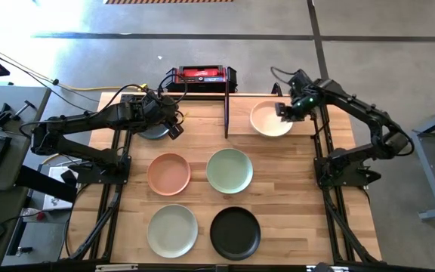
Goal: Place and stack plates onto a shelf
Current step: Stack the light pink plate on top of the light blue plate on the shelf
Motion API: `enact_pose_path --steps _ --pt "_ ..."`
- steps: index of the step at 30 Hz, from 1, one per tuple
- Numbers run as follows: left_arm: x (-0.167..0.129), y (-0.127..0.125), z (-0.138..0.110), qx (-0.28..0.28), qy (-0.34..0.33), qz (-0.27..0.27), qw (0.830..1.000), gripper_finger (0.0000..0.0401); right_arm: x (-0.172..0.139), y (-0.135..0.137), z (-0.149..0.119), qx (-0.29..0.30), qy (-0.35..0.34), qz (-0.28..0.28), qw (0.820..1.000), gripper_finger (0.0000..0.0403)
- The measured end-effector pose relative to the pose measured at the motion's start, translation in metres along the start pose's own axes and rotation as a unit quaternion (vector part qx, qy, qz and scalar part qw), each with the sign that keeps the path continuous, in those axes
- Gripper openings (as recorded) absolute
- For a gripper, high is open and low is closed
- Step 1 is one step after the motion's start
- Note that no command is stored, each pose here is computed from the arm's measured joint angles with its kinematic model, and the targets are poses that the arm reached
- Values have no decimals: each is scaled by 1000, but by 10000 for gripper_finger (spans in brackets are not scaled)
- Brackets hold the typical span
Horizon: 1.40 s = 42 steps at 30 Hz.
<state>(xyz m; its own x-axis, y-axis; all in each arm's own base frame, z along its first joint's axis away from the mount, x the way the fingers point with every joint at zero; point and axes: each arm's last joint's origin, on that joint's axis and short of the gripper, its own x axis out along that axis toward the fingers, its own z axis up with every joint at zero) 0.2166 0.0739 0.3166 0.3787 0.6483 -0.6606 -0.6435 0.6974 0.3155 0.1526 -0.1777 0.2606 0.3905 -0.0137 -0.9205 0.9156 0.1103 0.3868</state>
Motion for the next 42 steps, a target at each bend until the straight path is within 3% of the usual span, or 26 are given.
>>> enact_pose_path --steps 8,15,21,26,42 --pt "0 0 0 0 0 0 1000 133 10 26 -25 -62 32 -8 998 105" --pt "0 0 0 0 0 0 1000 133 16 42 -43 -92 19 -42 995 105" --pt "0 0 1 57 -3 2 998 133 26 43 -49 -80 16 -73 994 105" --pt "0 0 1 49 -3 1 999 133 35 44 -52 -81 9 -108 991 105" --pt "0 -1 5 45 -25 0 999 133 41 44 -49 -79 10 -116 990 105"
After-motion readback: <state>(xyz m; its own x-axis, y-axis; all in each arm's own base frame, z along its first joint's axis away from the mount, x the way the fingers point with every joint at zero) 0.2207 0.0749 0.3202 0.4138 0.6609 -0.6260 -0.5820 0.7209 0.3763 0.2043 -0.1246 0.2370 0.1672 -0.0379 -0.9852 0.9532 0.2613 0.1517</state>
